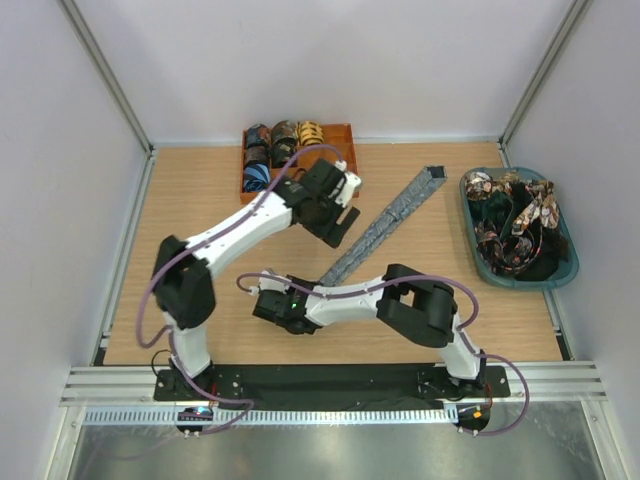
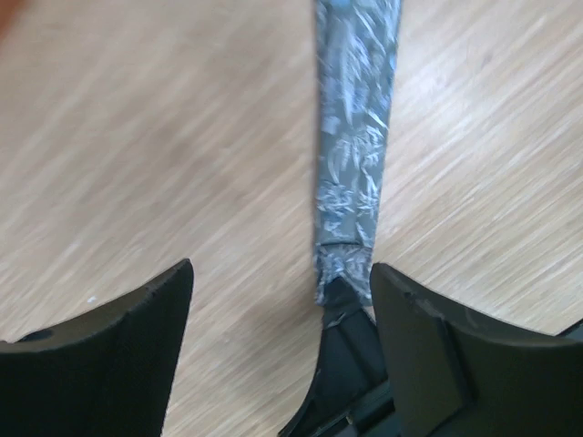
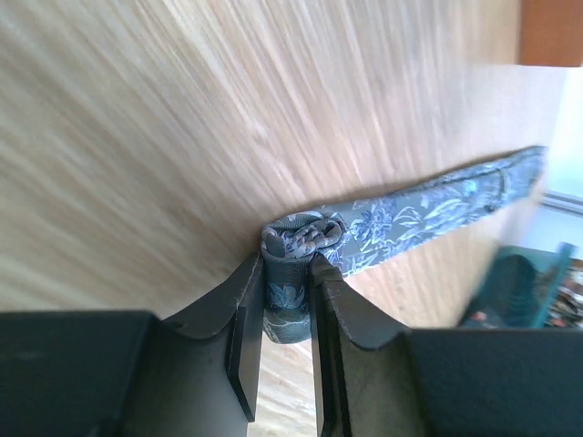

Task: Roll the ties
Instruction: Roll the tie

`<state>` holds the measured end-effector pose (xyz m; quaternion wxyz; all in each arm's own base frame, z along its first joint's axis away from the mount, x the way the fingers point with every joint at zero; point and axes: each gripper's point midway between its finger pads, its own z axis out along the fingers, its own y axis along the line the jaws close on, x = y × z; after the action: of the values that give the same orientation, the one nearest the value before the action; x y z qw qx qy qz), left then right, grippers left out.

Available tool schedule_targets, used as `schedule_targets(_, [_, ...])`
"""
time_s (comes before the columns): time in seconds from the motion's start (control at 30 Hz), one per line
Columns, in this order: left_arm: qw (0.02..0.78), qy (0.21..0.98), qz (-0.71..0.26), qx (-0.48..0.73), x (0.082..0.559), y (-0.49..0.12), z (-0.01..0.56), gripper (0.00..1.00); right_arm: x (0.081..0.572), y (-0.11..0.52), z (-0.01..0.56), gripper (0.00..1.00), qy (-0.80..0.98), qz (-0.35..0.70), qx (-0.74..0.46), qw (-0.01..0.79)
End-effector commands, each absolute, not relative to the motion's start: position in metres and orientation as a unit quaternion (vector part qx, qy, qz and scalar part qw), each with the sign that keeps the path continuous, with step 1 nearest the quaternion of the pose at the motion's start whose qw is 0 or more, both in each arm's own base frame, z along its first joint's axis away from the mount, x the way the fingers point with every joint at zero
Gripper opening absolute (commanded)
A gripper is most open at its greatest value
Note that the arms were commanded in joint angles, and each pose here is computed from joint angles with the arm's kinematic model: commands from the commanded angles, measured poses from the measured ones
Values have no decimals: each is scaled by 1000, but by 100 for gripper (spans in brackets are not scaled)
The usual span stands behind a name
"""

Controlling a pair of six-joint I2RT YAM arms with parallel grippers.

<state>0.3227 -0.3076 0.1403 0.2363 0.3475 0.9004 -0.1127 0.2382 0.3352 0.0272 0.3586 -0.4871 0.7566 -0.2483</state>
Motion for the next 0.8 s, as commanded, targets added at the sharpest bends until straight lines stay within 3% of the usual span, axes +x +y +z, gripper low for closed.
schedule_targets(0.0, [365,885,-133,259,349,-284,198,82,223,358,22,21,798,-124,-477,347])
schedule_targets(0.13, [449,864,-149,173,361,-258,221,92,221,362,27,20,819,-43,-457,344])
schedule_targets(0.17, [482,852,-141,146,362,-244,240,99,221,365,36,20,822,-18,-448,350])
schedule_targets(0.5, [587,797,-94,-108,360,-152,253,100,219,355,52,20,847,181,-388,314])
schedule_targets(0.77, [584,799,-117,-87,345,-152,226,100,225,340,58,20,852,316,-328,258])
